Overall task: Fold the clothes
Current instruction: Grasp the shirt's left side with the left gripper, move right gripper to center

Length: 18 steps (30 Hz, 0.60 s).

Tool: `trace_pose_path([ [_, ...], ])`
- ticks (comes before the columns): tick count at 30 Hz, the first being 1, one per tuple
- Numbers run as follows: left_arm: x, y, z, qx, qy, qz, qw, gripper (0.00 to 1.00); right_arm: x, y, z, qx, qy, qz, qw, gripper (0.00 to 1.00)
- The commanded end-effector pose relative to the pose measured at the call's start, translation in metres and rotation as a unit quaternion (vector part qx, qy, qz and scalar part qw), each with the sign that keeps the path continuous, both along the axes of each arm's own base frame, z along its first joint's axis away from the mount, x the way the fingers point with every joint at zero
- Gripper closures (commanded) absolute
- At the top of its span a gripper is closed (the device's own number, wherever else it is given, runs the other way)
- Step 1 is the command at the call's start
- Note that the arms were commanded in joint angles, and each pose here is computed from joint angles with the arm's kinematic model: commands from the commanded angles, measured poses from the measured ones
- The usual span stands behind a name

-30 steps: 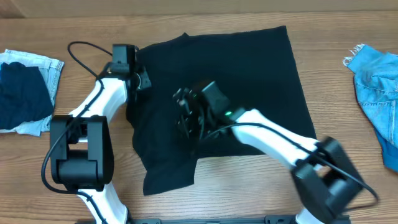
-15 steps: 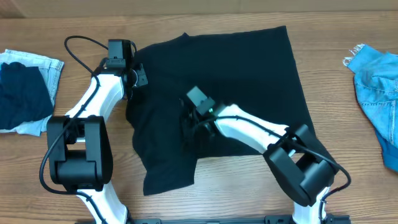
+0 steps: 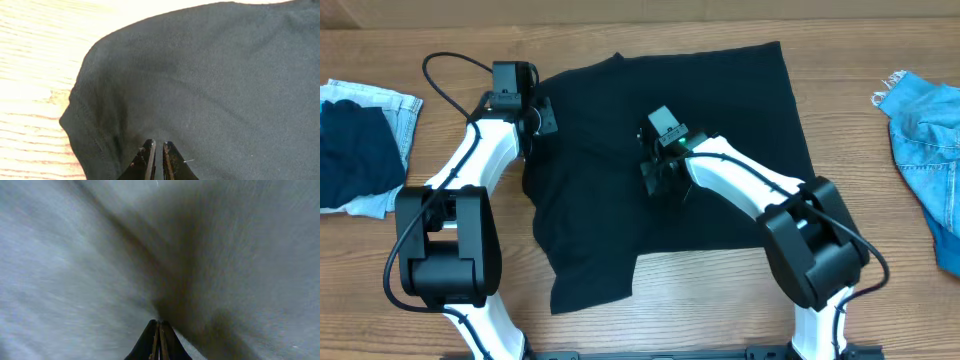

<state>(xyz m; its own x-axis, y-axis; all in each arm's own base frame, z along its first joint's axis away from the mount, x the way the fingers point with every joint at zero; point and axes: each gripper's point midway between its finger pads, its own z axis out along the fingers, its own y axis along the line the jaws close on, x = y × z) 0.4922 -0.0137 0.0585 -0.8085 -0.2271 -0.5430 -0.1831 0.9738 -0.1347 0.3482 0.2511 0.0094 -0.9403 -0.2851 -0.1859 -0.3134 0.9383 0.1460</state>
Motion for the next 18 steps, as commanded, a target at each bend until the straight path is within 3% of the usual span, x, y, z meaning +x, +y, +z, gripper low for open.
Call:
trace_pose_path([
  [1,0.007,0.002,0.006,0.015,-0.011,-0.017,1.0,0.89,-0.013,-0.013,-0.028,-0.034,0.034,0.007,0.999,0.96],
  [7,0.017,0.011,0.003,0.047,-0.027,-0.016,0.998,0.87,-0.045,-0.035,-0.045,-0.07,0.09,0.007,0.993,0.96],
  [15,0.017,0.009,-0.061,0.04,0.015,-0.021,0.999,0.88,-0.055,-0.057,-0.047,-0.121,0.103,0.007,0.987,0.96],
  [18,0.027,0.012,-0.068,0.046,-0.001,-0.016,0.999,0.87,-0.06,-0.062,-0.047,-0.134,0.11,0.02,0.985,0.96],
])
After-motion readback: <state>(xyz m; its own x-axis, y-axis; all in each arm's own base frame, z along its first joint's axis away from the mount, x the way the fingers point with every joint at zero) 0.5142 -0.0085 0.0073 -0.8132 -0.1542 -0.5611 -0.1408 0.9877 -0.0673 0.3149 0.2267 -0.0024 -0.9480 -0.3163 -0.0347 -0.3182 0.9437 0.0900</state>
